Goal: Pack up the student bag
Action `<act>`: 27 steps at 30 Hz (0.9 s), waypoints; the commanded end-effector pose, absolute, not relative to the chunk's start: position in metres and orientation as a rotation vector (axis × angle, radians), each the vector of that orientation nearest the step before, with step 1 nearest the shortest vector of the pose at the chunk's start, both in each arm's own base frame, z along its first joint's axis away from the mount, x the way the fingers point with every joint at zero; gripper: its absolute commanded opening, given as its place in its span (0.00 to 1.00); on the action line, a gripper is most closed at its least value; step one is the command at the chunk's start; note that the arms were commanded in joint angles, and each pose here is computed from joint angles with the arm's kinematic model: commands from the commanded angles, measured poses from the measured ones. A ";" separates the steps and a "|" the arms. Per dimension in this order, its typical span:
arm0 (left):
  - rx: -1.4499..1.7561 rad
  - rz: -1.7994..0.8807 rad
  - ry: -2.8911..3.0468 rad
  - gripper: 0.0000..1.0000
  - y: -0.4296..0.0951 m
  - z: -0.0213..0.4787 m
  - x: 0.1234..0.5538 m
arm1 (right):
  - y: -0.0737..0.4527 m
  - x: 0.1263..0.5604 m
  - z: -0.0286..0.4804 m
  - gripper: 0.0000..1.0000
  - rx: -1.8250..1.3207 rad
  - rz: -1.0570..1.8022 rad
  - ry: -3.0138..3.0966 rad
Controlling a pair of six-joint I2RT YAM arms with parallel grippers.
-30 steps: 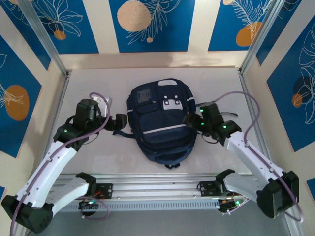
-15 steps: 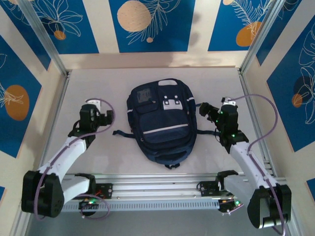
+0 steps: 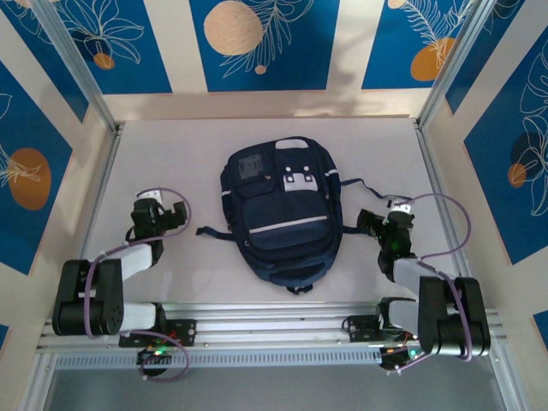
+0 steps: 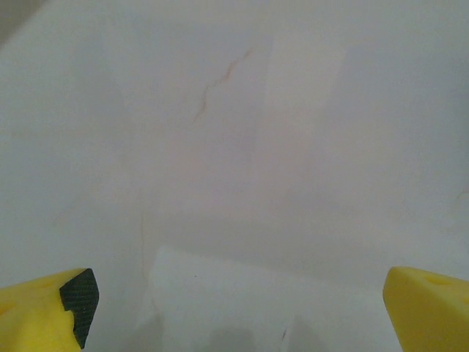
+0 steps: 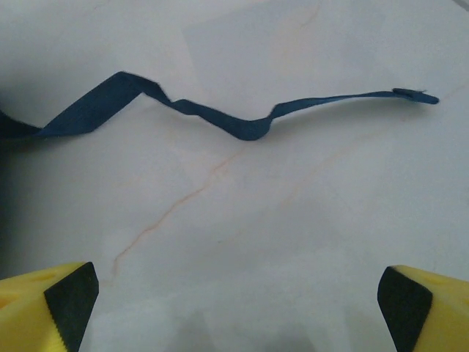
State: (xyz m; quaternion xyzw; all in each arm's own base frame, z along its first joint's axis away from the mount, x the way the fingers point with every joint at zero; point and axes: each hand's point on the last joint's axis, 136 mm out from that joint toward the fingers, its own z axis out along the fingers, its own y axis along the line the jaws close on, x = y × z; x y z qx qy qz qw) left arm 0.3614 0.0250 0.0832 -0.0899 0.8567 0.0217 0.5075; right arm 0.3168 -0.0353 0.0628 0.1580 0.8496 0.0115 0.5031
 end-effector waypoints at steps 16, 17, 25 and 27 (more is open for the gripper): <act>0.099 0.007 1.959 1.00 -0.019 0.086 0.397 | 0.031 0.396 0.093 0.99 -0.056 0.268 1.960; 0.098 0.008 1.958 1.00 -0.019 0.087 0.397 | 0.032 0.396 0.093 0.99 -0.057 0.263 1.961; 0.103 0.008 1.948 1.00 -0.020 0.088 0.395 | 0.034 0.395 0.094 0.99 -0.069 0.245 1.955; 0.103 0.008 1.947 1.00 -0.020 0.088 0.395 | 0.034 0.396 0.094 0.99 -0.069 0.246 1.955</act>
